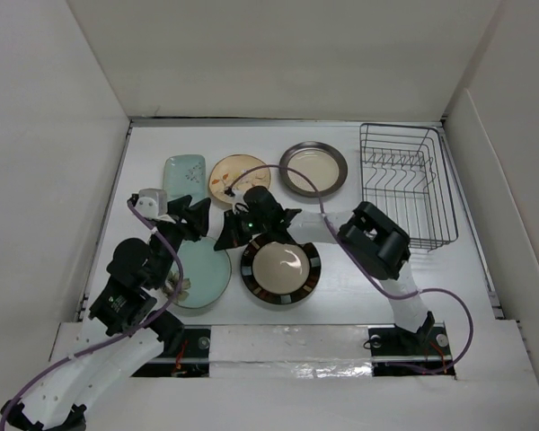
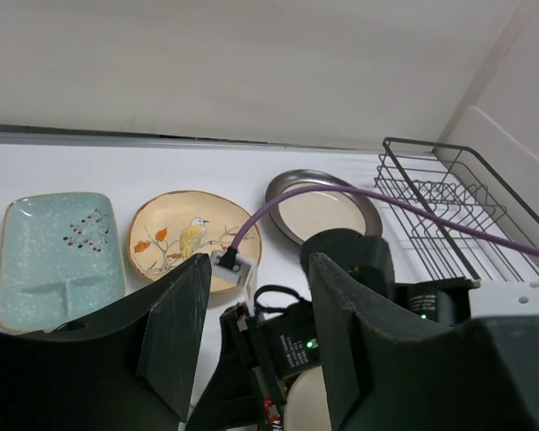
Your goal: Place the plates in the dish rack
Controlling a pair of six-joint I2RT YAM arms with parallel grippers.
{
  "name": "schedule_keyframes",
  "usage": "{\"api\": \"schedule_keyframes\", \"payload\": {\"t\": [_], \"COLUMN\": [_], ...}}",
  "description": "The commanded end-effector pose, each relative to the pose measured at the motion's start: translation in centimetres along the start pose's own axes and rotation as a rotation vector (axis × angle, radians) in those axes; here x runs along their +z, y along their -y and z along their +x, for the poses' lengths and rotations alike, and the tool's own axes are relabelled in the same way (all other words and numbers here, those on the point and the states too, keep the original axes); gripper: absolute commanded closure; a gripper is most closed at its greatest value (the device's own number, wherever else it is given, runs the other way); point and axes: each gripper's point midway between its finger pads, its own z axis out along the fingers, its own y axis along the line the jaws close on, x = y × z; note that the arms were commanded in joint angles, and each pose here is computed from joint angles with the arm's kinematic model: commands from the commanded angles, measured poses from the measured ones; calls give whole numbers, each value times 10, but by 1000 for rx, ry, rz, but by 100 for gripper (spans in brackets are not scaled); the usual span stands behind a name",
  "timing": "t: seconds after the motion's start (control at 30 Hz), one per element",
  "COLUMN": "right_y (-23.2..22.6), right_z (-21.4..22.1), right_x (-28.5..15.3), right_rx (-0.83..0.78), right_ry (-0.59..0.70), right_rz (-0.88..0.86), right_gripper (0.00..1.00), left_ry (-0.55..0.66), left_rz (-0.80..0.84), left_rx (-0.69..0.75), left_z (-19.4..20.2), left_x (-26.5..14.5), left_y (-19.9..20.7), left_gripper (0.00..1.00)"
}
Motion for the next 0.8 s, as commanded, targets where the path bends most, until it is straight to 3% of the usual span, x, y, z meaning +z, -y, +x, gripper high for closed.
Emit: {"api": "schedule_keyframes", "payload": {"t": [0.0, 0.17, 0.33, 0.43, 0.5, 0.6, 0.77], "right_y": [-95, -114, -88, -58, -13, 26, 54], "right_z": [-103, -158, -194, -222, -236, -237, -215], "right_x": [-57, -133, -219, -290, -347, -443, -577], "right_rx": [-132, -152, -158, -172, -149, -121, -79], "right_ry": [288, 489, 675, 825, 955, 1143, 1423], "right_rz": [-231, -273, -161, 2, 195, 465, 856], "right_gripper": [100, 100, 100, 100, 100, 100, 100], "left_ry": [60, 40, 38, 45, 54, 64, 64], "left_rz": [1, -6, -13, 9, 9, 31, 87], "left_rx": [-24, -20, -16, -24, -25, -34, -47], "left_z": [-16, -11, -10, -14, -15, -19, -24], "left_x": [-3, -1, 0, -2, -3, -6, -10], "left_y": [0, -1, -2, 2, 1, 5, 15], "left_gripper": [55, 55, 55, 55, 55, 54, 54]}}
